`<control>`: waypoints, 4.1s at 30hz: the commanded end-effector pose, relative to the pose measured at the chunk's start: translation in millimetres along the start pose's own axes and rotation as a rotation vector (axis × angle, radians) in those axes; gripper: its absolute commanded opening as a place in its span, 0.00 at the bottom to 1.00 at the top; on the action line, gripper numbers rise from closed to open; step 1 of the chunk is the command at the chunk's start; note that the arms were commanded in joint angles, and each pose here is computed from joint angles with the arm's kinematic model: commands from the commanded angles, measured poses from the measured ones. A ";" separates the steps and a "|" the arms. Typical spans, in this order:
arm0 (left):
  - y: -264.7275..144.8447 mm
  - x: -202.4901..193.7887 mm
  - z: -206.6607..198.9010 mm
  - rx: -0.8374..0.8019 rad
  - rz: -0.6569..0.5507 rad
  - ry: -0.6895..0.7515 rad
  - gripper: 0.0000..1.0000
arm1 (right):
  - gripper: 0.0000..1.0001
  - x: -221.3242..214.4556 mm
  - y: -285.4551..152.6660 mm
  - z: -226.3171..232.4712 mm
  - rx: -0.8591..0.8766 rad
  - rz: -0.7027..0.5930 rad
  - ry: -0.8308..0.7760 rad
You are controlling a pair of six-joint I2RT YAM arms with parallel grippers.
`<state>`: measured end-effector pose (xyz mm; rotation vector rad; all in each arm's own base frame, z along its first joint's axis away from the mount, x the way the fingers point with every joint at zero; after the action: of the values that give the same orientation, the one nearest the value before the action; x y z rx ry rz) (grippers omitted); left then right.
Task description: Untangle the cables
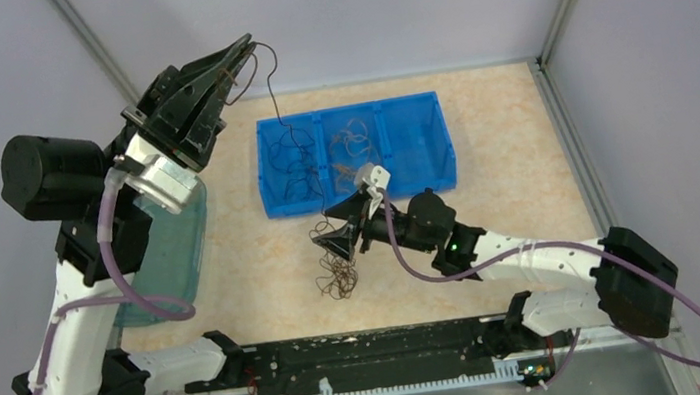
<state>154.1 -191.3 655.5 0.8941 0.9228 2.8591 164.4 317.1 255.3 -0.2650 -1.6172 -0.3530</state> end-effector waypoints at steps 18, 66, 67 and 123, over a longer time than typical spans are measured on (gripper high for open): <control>17.2 85.5 56.8 0.126 -0.273 0.390 0.00 | 0.52 -86.7 27.7 31.3 0.059 0.021 0.211; 1.1 3.7 -7.8 -0.063 -0.108 0.406 0.00 | 0.75 158.1 -21.7 10.2 -0.032 -0.373 -0.086; 1.1 3.5 -7.6 -0.062 -0.106 0.405 0.00 | 0.74 158.8 -17.2 10.8 -0.024 -0.375 -0.086; -186.0 -169.8 -216.7 -0.558 0.969 -0.564 1.00 | 0.00 147.7 -63.0 -254.3 -0.859 -0.195 -0.220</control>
<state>157.5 -187.7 325.0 2.3016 -0.4779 2.8017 363.2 159.3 369.9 -0.8907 -1.5384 -1.1005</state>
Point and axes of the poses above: each gripper's point midway between its finger pads, its own y axis out along the fingers, its own z axis along the line the jaws close on, x = y × z, the point moved 5 cm from there along -y, back along the fingers, and after that the axes turned 15 degrees about -y, right-handed, at the moved point
